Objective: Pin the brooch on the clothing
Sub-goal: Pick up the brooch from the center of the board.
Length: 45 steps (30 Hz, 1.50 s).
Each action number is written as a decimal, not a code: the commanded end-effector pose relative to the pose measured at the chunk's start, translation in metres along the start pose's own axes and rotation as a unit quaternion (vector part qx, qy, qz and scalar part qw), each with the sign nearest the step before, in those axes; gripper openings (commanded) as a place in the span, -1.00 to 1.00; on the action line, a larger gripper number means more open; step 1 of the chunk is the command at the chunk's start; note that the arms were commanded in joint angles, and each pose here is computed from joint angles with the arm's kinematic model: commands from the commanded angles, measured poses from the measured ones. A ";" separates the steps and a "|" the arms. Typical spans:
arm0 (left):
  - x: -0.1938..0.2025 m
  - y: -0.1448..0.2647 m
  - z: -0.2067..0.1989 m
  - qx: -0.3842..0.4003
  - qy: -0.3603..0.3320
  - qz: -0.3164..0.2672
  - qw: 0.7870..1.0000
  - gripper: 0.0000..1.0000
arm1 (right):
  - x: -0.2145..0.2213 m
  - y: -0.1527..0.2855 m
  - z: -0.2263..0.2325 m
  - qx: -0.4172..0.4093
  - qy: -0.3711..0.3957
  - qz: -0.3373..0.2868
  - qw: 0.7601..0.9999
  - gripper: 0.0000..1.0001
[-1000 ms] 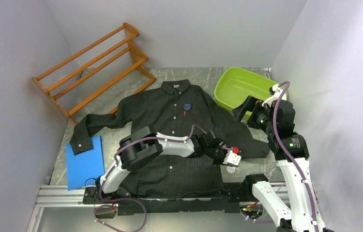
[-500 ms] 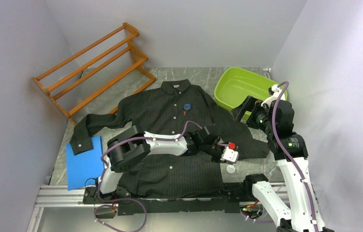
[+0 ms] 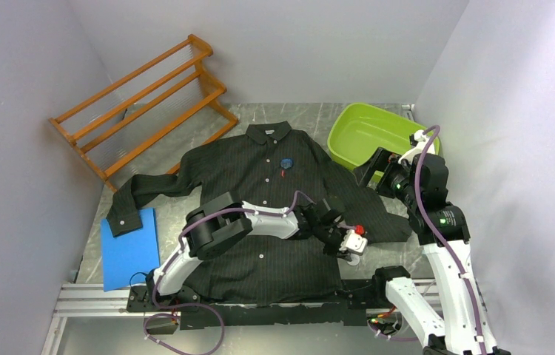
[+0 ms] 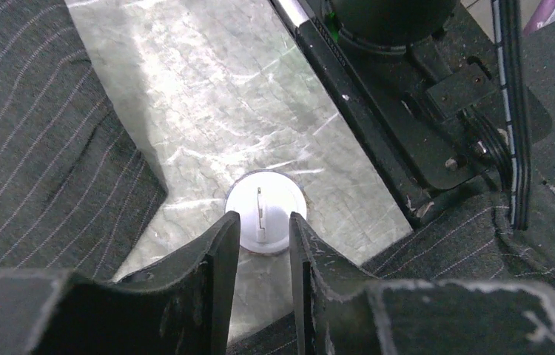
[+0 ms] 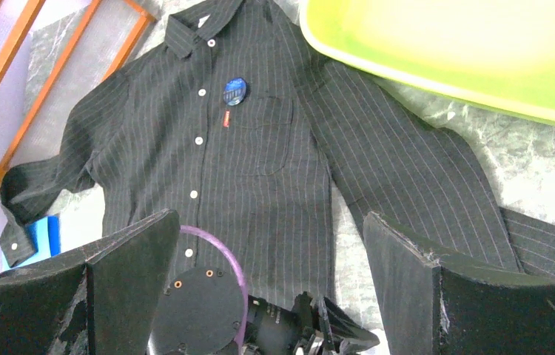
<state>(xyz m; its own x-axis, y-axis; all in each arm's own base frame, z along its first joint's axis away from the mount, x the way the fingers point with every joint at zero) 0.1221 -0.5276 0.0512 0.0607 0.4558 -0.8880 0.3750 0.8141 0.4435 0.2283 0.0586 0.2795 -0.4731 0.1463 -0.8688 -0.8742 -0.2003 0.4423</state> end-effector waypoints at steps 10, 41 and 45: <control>0.015 -0.011 0.004 0.012 -0.018 0.032 0.999 -0.47 | -0.010 -0.001 0.000 -0.002 0.006 -0.025 1.000 0.99; -0.059 0.052 0.012 -0.105 -0.058 -0.035 0.992 -0.95 | -0.012 -0.004 0.005 -0.015 0.005 -0.026 1.000 0.99; -0.045 0.066 0.012 -0.109 -0.038 -0.027 0.993 -0.95 | -0.008 -0.006 0.004 -0.014 0.005 -0.019 1.000 0.99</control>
<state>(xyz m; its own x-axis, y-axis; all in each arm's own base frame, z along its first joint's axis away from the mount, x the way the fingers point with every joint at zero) 0.1459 -0.5131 0.1060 0.1452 0.3953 -0.9070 0.2050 0.8848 0.4185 0.2320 0.0597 0.2796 -0.4686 0.1463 -0.8712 -0.8760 -0.2050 0.4367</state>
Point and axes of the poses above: each gripper's point midway between its finger pads, its own y axis back along the fingers, its own z axis along the line the jaws close on, x = y × z, the point moved 2 cm from there along y, back along the fingers, and after that the axes turned 15 degrees about y, right-handed, at the moved point
